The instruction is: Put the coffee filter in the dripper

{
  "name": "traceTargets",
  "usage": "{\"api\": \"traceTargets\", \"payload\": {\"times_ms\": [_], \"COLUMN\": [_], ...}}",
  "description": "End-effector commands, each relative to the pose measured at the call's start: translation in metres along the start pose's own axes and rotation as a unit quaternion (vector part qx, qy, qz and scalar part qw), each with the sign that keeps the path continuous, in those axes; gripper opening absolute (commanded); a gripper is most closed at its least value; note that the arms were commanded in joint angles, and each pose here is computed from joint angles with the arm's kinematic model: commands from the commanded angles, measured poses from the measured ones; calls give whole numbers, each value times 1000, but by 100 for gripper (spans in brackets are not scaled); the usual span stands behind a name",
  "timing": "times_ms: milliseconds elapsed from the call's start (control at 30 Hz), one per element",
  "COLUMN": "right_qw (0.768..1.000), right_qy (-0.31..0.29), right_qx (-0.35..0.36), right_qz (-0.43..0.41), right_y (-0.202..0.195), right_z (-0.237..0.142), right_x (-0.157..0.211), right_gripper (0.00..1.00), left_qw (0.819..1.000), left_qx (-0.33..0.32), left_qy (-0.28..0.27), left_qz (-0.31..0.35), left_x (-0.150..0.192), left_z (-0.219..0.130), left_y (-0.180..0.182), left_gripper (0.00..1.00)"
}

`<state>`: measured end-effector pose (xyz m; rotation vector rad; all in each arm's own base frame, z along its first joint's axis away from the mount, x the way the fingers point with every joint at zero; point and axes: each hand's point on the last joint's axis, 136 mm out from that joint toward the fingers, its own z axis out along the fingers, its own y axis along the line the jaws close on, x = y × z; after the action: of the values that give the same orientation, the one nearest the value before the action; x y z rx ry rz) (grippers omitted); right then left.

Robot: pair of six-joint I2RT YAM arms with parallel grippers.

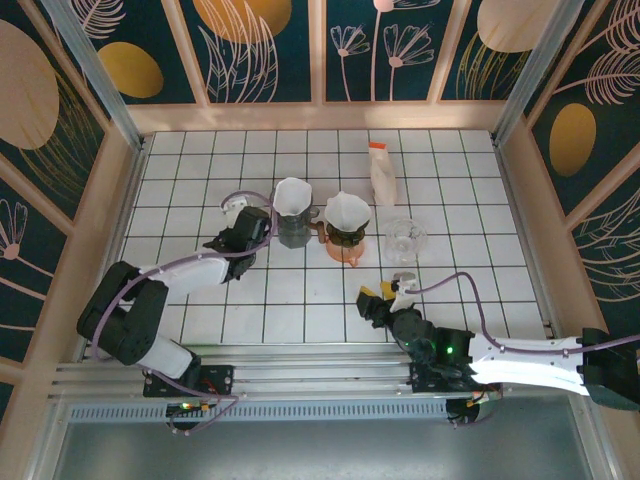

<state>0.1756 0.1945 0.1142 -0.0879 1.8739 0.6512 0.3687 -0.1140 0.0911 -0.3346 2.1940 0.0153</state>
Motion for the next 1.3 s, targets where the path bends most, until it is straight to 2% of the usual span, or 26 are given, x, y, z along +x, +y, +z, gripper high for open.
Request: {"api": "traceTargets", "payload": {"times_ms": [0, 200, 400, 733, 967, 1100, 1267], "right_qw": [1000, 1000, 1000, 999, 998, 997, 996], "right_qy": [-14, -18, -23, -32, -40, -45, -46], "right_qx": [12, 15, 20, 23, 45, 61, 77], "right_qz": [-7, -9, -8, -10, -8, -8, -1], "right_y": [-5, -5, -7, -6, -13, -17, -23], "right_z": [-1, -2, -2, -3, -3, -6, -10], "right_x": [-4, -6, -7, -13, -18, -24, -30], "right_gripper": [61, 62, 61, 61, 62, 61, 61], "left_qw": [1000, 999, 999, 996, 988, 983, 978], "left_qx": [-7, 0, 14, 55, 101, 133, 158], "left_qy": [-1, 13, 28, 64, 97, 87, 97], "left_qz": [-22, -37, -19, -4, 59, 86, 98], "left_x": [-3, 11, 33, 71, 113, 117, 123], "left_z": [-12, -38, -66, -121, -153, -168, -176], "left_y": [11, 20, 6, 7, -33, -70, -90], "left_gripper": [24, 22, 21, 21, 21, 23, 26]}}
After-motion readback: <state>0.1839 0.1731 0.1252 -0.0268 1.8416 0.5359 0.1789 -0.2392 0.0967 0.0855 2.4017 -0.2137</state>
